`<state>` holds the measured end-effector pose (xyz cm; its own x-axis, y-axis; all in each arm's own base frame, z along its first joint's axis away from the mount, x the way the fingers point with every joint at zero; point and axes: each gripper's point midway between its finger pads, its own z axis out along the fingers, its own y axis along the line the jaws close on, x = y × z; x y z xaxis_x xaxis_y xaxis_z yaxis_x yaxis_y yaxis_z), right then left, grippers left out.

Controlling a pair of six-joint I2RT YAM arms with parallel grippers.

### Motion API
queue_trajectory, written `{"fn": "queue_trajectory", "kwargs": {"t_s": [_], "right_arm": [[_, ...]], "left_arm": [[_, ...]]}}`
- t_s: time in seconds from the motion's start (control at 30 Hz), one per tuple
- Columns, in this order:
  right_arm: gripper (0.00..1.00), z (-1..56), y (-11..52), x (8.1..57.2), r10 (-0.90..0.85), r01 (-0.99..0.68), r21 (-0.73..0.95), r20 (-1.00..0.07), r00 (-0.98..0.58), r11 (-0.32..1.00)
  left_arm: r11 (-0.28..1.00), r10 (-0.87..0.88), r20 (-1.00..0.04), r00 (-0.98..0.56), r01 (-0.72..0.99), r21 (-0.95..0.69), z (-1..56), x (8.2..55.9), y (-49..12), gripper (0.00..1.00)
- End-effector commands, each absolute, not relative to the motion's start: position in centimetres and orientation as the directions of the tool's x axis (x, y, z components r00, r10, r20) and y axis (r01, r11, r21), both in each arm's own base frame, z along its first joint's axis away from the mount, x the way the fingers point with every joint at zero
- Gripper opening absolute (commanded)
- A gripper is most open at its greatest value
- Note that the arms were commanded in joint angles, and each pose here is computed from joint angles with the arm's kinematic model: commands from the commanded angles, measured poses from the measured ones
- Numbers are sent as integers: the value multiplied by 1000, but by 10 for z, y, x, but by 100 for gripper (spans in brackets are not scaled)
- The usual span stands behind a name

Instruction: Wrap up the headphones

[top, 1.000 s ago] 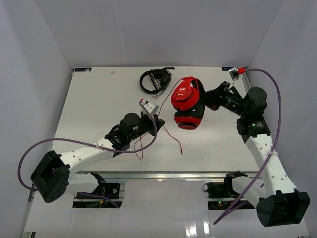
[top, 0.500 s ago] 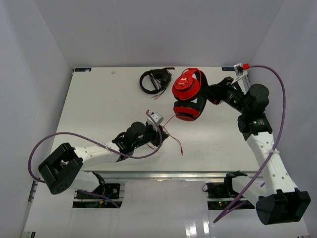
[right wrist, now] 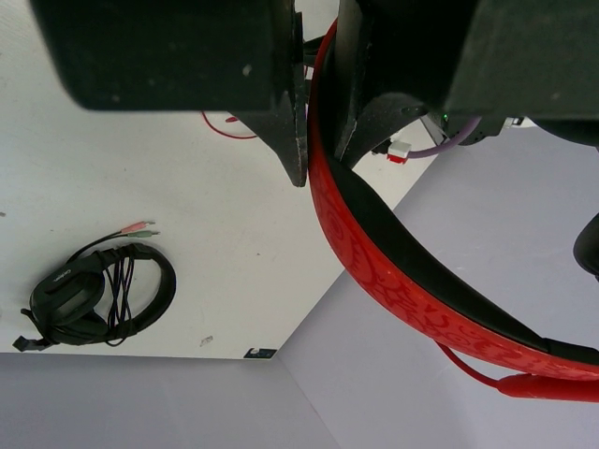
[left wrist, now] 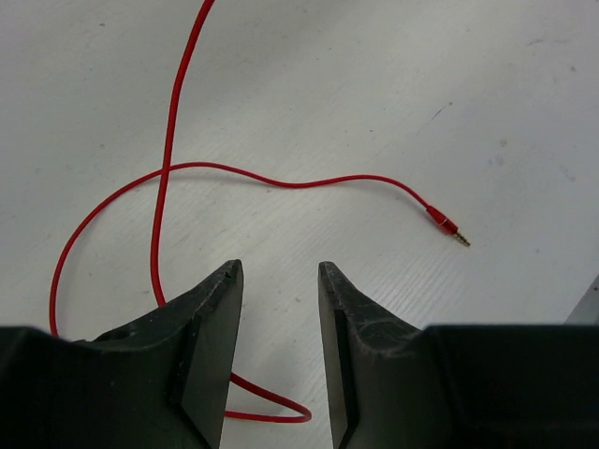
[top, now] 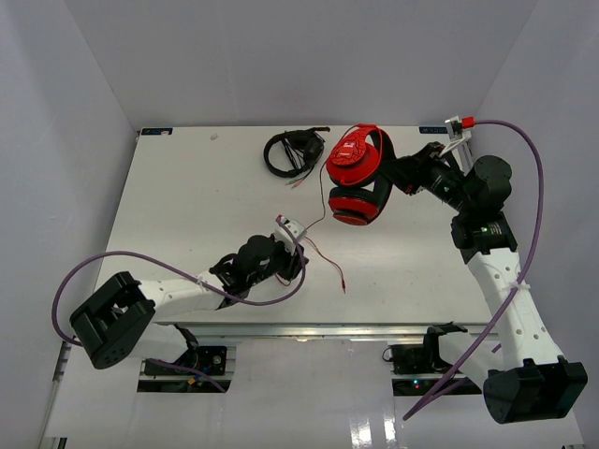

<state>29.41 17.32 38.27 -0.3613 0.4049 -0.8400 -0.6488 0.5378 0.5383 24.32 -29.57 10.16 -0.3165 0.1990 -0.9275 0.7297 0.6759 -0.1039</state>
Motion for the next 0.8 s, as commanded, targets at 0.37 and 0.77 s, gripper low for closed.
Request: {"fn": "queue_trajectory", "kwargs": {"t_s": [0.37,0.77], "right_arm": [[8,414,170,293,435,-679,504,-852,-291,534],[8,412,170,294,435,-673,509,-850,-296,536]], "left_arm": [[666,129,-965,-230,741,-88,168,233,-282,67],[710,145,-864,-481,659,-248,137,219,-278,74]]}}
